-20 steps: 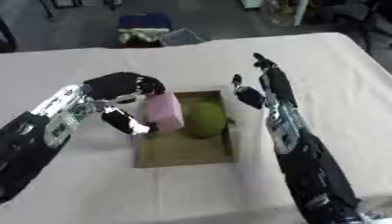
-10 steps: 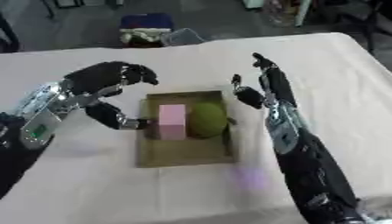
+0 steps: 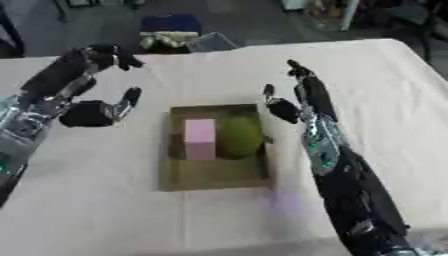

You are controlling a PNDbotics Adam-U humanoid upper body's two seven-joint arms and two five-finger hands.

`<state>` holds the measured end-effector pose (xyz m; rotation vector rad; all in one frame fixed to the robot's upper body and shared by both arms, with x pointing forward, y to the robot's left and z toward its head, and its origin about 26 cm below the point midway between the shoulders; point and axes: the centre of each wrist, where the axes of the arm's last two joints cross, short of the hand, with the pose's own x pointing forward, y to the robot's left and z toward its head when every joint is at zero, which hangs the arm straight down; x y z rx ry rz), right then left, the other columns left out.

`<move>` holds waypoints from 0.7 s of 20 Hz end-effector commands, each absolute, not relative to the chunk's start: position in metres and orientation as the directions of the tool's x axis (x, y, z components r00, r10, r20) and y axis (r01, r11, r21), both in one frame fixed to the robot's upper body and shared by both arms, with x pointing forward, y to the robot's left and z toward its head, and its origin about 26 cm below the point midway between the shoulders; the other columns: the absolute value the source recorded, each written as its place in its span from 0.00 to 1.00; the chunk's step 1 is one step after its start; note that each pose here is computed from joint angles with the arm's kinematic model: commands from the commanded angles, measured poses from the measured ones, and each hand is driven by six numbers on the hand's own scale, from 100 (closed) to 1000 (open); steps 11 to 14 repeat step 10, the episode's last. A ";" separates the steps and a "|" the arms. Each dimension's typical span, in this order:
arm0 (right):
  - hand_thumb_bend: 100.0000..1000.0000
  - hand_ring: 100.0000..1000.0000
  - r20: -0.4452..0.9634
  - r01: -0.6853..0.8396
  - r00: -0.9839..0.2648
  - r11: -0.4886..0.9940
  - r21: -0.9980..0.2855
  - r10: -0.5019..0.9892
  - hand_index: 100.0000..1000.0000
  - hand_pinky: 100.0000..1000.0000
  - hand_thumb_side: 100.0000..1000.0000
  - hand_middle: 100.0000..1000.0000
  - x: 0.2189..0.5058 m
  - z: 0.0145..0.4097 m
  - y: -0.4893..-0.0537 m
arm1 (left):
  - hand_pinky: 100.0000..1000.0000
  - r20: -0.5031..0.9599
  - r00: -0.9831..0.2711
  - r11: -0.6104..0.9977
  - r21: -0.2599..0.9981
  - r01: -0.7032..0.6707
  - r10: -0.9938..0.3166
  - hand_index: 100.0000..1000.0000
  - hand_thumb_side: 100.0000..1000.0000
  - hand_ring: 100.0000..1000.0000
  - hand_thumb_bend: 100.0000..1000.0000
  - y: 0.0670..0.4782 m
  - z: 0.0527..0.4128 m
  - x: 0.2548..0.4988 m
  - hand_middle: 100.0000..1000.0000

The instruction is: Pick up objects on the table and place them in the box.

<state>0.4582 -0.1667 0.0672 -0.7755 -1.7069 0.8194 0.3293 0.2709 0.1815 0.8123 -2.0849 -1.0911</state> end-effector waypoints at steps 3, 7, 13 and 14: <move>0.09 0.93 0.513 0.153 -0.261 0.559 -0.815 0.818 0.97 0.75 0.40 0.76 0.463 0.085 -0.175 | 0.69 0.363 -0.546 0.599 0.721 -0.349 -0.755 0.74 0.77 0.57 0.00 0.291 0.197 0.308 0.61; 0.09 0.93 0.513 0.159 -0.263 0.561 -0.813 0.817 0.97 0.75 0.40 0.76 0.464 0.087 -0.177 | 0.67 0.483 -0.470 0.662 0.648 -0.376 -0.739 0.73 0.81 0.55 0.00 0.305 0.183 0.304 0.58; 0.09 0.93 0.515 0.159 -0.263 0.563 -0.811 0.816 0.97 0.75 0.40 0.76 0.463 0.088 -0.178 | 0.67 0.549 -0.445 0.703 0.615 -0.358 -0.707 0.73 0.83 0.53 0.00 0.309 0.170 0.307 0.57; 0.09 0.93 0.515 0.159 -0.263 0.563 -0.811 0.816 0.97 0.75 0.40 0.76 0.463 0.088 -0.178 | 0.67 0.549 -0.445 0.703 0.615 -0.358 -0.707 0.73 0.83 0.53 0.00 0.309 0.170 0.307 0.57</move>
